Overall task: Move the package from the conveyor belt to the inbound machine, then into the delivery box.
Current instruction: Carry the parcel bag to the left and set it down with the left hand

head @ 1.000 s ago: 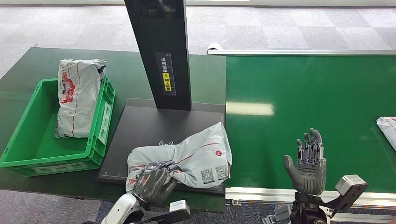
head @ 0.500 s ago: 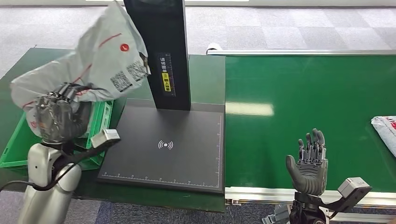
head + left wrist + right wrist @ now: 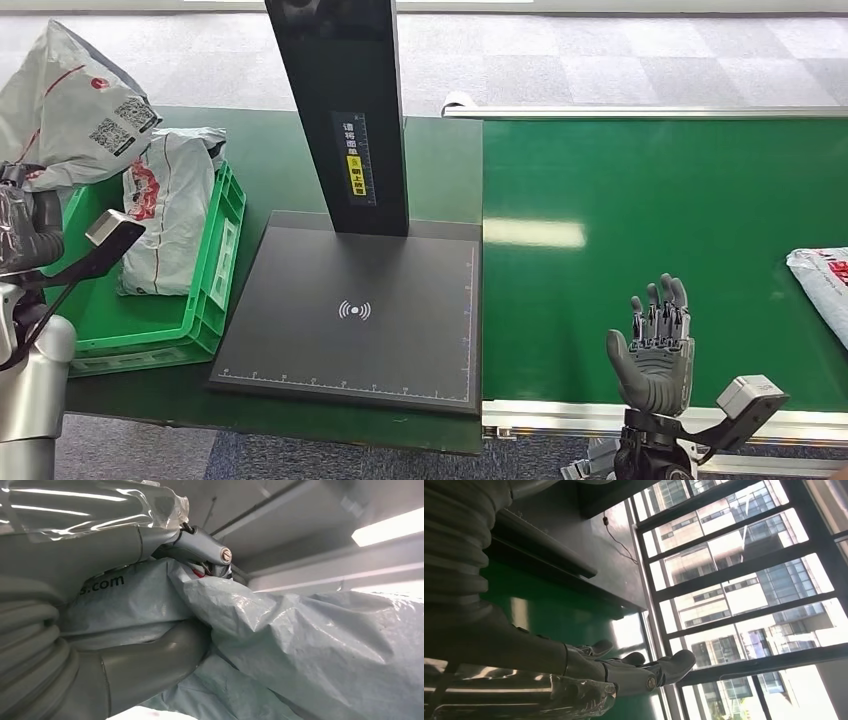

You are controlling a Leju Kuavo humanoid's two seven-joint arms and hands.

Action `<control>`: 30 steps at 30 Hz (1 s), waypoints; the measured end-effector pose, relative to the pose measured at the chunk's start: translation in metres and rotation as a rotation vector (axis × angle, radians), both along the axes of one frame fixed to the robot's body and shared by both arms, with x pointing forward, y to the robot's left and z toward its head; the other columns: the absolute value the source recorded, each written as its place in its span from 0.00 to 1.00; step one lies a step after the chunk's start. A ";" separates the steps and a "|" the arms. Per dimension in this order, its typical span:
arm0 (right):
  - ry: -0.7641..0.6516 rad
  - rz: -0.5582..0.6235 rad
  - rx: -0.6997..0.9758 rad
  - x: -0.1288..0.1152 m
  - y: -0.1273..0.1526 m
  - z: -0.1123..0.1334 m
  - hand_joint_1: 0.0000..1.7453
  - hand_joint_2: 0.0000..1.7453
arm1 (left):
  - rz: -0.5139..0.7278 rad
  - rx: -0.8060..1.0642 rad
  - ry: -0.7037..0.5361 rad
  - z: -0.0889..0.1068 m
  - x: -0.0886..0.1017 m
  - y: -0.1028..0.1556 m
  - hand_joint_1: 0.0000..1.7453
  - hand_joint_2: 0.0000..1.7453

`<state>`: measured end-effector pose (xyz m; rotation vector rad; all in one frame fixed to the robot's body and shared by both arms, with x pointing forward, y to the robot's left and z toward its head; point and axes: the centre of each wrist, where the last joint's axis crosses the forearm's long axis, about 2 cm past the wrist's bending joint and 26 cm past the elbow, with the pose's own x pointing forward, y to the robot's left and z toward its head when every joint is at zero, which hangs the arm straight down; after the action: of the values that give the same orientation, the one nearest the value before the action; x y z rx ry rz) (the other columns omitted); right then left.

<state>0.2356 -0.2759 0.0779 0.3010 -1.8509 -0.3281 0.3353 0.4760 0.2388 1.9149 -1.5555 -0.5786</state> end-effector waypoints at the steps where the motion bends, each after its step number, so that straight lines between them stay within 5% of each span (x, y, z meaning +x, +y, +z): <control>1: 0.001 0.000 0.000 0.000 0.000 0.000 0.00 1.00 | 0.012 -0.007 0.017 -0.003 0.001 0.004 0.94 1.00; 2: 0.002 0.000 0.000 0.000 0.000 0.000 0.00 1.00 | 0.021 -0.014 0.032 -0.006 0.003 0.007 0.91 1.00; 6: 0.001 -0.005 -0.002 0.001 0.000 0.002 0.00 1.00 | 0.035 -0.045 0.066 -0.012 0.008 0.013 0.06 1.00; 17: -0.005 -0.012 -0.007 -0.002 -0.002 0.004 0.00 1.00 | -0.057 -0.198 0.068 -0.014 0.014 0.013 0.00 1.00; 24: -0.006 -0.015 -0.009 -0.003 -0.003 0.005 0.00 1.00 | -0.278 -0.464 -0.103 -0.009 0.016 0.000 0.00 1.00; 30: -0.005 -0.017 -0.006 -0.003 -0.003 0.005 0.00 1.00 | -0.322 -0.494 -0.158 -0.003 0.017 -0.010 0.00 1.00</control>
<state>0.2327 -0.2784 0.0831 0.2823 -1.8595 -0.3330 0.3524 0.4657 0.2358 1.3764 -1.9124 -0.1452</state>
